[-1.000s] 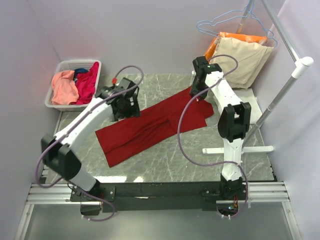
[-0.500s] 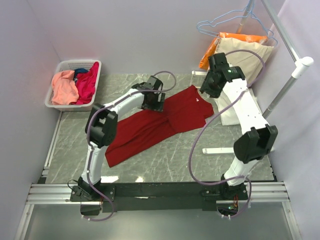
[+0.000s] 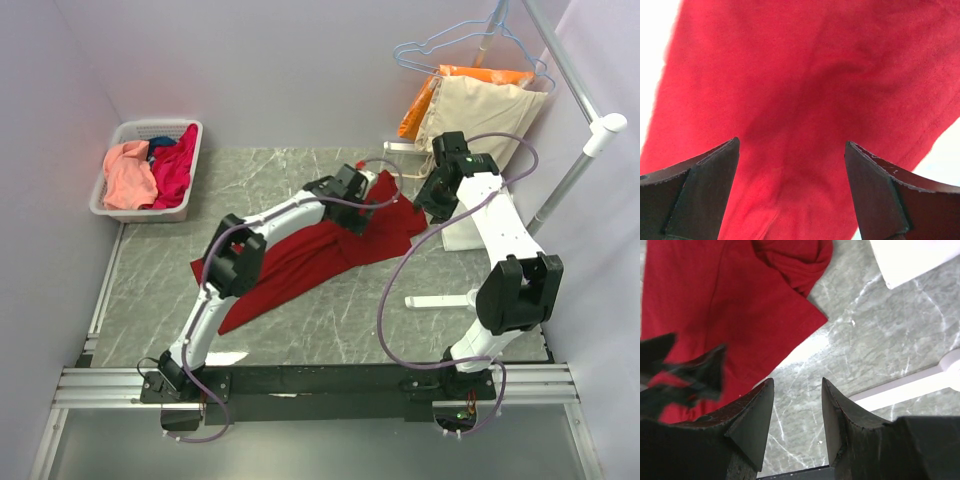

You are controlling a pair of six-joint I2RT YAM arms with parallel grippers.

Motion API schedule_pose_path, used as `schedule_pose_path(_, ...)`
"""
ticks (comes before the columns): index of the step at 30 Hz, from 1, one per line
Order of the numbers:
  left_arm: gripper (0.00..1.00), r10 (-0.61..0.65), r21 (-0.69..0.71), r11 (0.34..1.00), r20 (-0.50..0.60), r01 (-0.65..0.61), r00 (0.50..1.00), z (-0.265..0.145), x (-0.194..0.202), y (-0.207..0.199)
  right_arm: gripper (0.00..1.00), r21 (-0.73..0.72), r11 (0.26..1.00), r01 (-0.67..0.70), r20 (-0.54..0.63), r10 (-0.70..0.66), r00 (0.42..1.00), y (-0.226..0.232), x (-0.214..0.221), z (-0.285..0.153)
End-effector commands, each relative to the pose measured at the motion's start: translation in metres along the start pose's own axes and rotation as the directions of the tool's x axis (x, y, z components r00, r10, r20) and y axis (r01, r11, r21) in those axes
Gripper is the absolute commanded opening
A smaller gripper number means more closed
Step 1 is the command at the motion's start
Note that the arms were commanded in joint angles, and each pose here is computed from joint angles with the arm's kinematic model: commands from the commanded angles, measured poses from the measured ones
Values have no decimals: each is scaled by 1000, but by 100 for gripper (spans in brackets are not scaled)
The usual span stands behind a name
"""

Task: Fold and stack the t-shirts
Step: Fold the tshirt

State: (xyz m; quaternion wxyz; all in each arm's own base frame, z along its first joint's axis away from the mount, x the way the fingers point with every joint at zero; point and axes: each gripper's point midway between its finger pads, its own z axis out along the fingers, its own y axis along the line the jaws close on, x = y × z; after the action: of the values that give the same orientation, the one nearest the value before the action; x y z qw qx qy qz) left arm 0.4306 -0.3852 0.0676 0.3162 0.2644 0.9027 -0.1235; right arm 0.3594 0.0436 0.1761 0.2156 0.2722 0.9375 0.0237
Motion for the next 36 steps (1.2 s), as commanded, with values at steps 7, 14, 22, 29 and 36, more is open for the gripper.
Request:
schedule_pose_path(7, 92, -16, -236, 972, -59, 2, 998, 55, 24, 34, 49, -114, 993, -18, 33, 22, 999, 11, -3, -23)
schedule_pose_path(14, 95, -127, -539, 839, -74, 68, 989, 58, 45, 87, 47, -134, 991, -8, 0, 8, 1000, 18, -1, -19)
schedule_pose_path(22, 99, -446, -653, 670, 26, 353, 895, 41, 62, 160, 46, -138, 990, 1, -15, -3, 1000, 20, 1, -16)
schedule_pose_path(29, 99, -524, -649, 589, 148, 482, 839, 29, 43, 196, 45, -135, 991, 6, -34, -11, 999, 20, 4, -11)
schedule_pose_path(36, 100, -461, -355, 776, 244, 521, 853, 25, -38, 163, 45, -125, 991, 42, -45, -47, 998, 22, 14, -8)
